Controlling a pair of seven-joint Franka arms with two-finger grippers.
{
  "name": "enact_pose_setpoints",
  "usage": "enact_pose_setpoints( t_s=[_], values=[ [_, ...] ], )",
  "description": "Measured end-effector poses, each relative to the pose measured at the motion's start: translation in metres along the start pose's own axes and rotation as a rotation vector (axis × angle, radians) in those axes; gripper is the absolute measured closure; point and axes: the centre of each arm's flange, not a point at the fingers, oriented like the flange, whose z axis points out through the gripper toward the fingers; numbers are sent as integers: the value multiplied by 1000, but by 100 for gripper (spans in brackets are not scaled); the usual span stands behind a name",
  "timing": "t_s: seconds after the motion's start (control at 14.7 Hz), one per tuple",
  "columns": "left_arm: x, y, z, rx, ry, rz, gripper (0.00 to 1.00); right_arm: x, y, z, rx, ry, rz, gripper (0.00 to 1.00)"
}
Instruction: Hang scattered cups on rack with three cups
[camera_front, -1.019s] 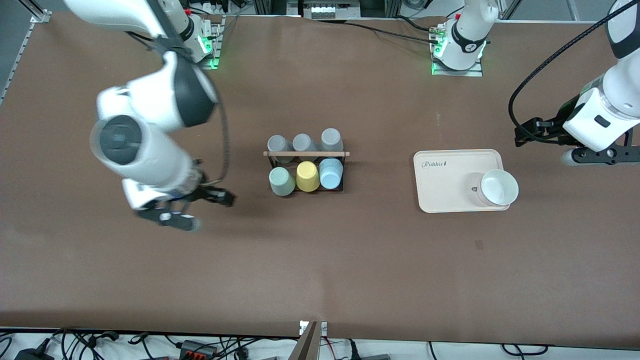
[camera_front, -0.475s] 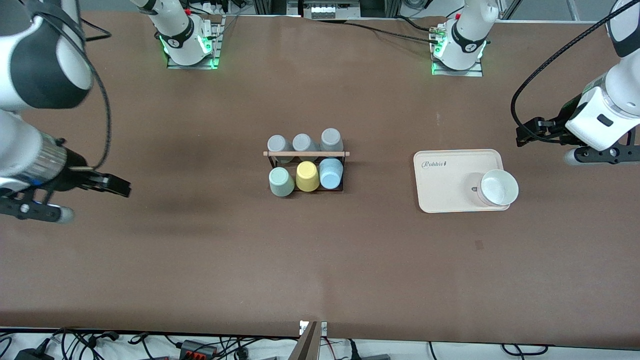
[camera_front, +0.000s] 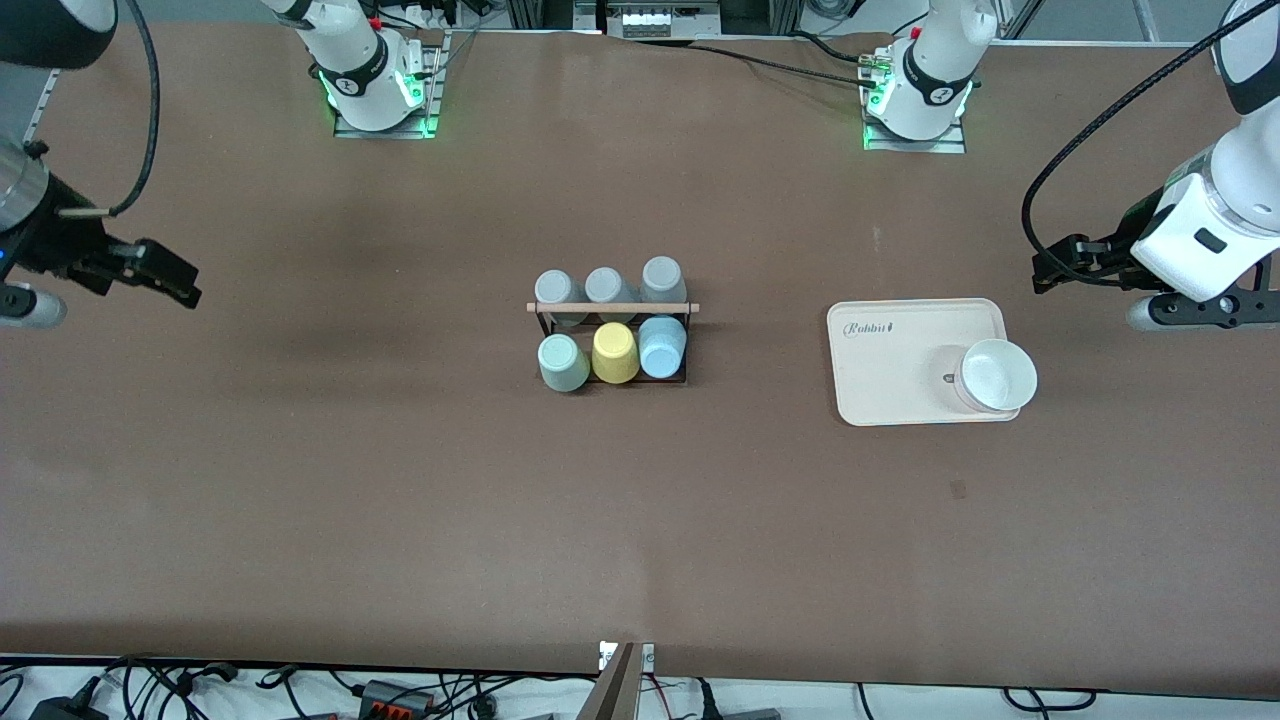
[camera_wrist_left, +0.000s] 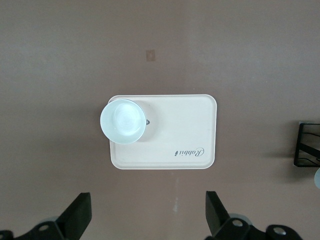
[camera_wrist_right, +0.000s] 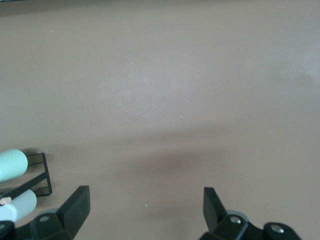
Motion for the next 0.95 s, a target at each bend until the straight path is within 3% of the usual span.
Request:
enact_pose_setpoints(
  t_s=[0.27, 0.61, 0.95],
  values=[
    [0, 0, 0, 0, 0, 0, 0, -27, 3, 10, -6, -5, -6, 0],
    [0, 0, 0, 0, 0, 0, 0, -32, 10, 15, -14, -60, -32, 0],
    [0, 0, 0, 0, 0, 0, 0, -31, 26, 15, 23, -80, -95, 0]
  ],
)
